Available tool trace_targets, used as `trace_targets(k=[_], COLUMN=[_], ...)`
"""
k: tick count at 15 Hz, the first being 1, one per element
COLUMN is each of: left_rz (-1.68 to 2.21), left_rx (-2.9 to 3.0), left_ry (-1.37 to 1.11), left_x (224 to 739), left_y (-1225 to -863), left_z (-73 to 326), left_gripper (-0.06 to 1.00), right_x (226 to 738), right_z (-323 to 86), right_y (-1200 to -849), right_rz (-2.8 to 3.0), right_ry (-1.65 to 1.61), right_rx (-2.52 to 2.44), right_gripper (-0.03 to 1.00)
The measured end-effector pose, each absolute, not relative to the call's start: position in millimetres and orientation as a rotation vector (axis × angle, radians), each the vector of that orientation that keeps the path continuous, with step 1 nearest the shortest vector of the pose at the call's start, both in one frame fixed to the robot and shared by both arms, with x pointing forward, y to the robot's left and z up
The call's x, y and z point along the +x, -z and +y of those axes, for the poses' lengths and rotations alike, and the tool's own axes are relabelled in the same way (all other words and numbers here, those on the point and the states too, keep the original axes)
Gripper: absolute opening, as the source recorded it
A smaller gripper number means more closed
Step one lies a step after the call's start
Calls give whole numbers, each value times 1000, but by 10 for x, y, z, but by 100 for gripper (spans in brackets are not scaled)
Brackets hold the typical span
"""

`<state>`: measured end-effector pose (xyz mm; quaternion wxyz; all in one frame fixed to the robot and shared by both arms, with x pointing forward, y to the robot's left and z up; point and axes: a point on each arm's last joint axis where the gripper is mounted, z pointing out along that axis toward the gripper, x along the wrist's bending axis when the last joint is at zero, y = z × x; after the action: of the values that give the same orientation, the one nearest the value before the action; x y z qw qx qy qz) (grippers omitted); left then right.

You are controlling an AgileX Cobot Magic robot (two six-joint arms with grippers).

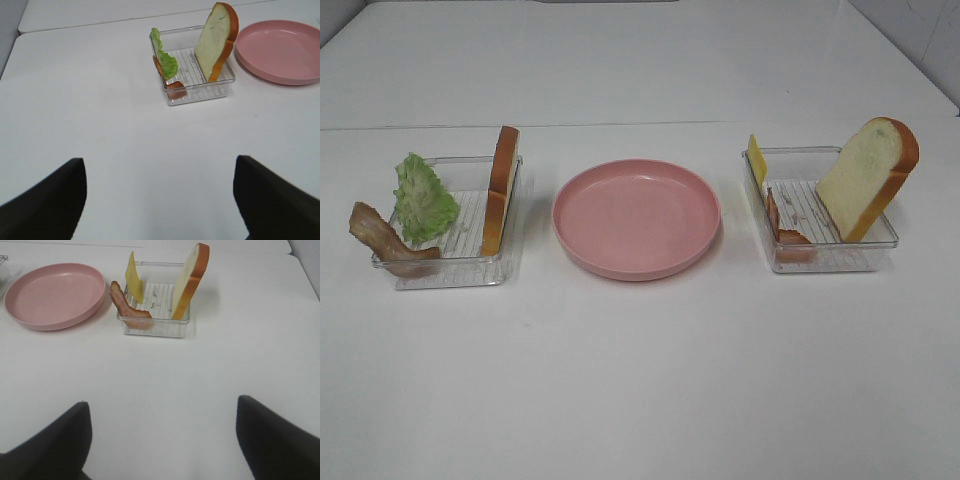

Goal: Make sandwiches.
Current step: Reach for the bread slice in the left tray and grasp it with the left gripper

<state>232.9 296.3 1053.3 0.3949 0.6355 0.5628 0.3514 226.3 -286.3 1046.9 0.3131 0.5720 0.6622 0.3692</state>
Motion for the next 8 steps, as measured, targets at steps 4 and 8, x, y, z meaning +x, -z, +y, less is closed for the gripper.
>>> trace_targets(k=[4,8], left_rz=[1427,1427], left_rx=[1611,1611], left_ry=[-891,-891], left_x=[2329,2329], left_y=[-10533,-10533], left_z=[2963,2963], left_gripper=[76,76], right_x=[2263,2263], right_z=[-2863,-2863], right_y=[-10469,-10469], right_rz=[1746,1746], right_ry=[-974,-974], right_rx=[1508,1508], right_gripper=[75,75])
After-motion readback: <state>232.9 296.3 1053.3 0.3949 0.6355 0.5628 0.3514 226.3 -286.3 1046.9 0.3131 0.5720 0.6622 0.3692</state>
